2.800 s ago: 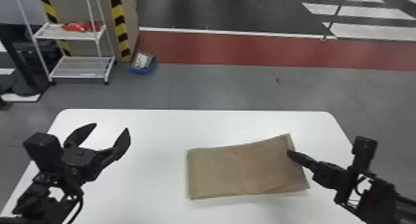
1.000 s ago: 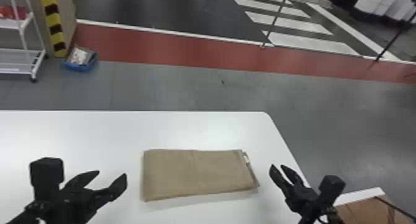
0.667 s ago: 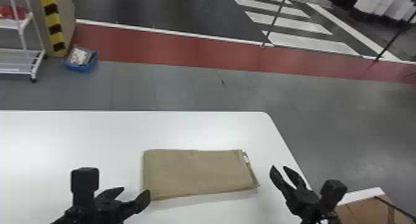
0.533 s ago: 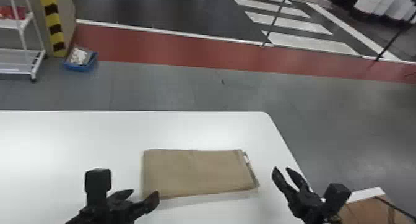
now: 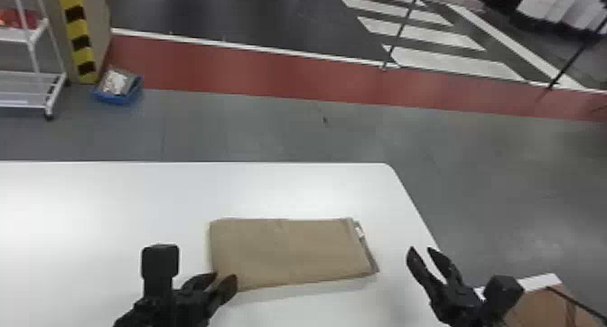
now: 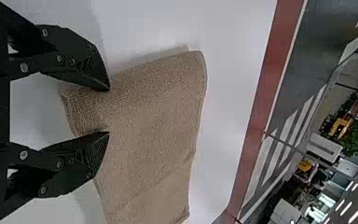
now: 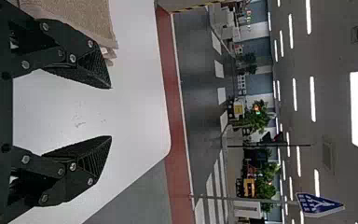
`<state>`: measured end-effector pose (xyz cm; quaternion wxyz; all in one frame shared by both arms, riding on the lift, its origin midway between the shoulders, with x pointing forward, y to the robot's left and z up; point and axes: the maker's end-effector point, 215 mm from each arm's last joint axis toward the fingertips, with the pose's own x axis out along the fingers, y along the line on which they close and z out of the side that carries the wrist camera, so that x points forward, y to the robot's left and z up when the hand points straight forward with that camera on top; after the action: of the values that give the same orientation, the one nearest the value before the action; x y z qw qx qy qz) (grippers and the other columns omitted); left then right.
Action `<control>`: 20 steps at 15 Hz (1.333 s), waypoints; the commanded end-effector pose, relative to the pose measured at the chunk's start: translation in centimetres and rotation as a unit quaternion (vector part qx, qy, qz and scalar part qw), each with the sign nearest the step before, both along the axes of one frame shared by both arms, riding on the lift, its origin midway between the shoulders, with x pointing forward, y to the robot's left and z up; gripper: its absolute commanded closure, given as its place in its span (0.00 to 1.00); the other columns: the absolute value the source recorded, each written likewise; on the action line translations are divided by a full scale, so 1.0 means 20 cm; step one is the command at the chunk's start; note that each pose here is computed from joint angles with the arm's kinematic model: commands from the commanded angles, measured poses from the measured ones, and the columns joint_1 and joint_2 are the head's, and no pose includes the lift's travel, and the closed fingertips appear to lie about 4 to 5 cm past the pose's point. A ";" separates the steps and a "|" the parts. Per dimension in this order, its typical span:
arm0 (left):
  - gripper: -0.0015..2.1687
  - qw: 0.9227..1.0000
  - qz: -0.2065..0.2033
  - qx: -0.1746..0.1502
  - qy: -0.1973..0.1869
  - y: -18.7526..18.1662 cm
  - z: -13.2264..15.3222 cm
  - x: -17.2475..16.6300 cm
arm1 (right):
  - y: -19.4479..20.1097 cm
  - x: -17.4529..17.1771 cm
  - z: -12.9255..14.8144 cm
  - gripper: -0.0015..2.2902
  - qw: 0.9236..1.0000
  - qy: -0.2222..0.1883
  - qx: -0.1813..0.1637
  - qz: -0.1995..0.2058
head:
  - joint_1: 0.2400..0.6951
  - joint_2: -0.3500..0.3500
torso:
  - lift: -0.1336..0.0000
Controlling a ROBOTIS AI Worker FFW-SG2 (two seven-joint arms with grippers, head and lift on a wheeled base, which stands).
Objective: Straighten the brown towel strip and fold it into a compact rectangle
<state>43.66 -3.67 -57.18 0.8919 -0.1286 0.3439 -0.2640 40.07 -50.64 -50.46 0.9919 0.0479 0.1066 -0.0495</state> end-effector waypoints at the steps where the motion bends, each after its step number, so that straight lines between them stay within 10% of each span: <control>1: 0.55 1.000 -0.002 0.006 -0.003 0.01 0.00 0.00 | 0.01 0.01 0.00 0.26 1.000 -0.001 0.000 0.002 | 1.00 0.00 | 1.00; 4: 0.78 1.000 0.005 0.010 0.003 0.06 0.03 -0.01 | 0.02 0.01 0.00 0.26 1.000 -0.002 0.002 0.002 | 1.00 0.00 | 1.00; 15: 0.78 0.993 0.103 0.049 0.010 0.95 0.14 -0.02 | 0.27 0.15 -0.01 0.26 0.999 -0.002 0.010 0.034 | 1.00 0.00 | 1.00; 20: 0.78 0.994 0.104 0.040 0.020 0.98 0.12 -0.09 | 0.37 0.22 -0.04 0.26 0.999 0.004 0.027 0.043 | 1.00 0.00 | 1.00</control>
<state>42.11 16.04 -54.77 0.9131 -0.1309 0.3547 -0.1524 44.10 -43.86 -51.03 0.9916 0.0644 0.1115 -0.0076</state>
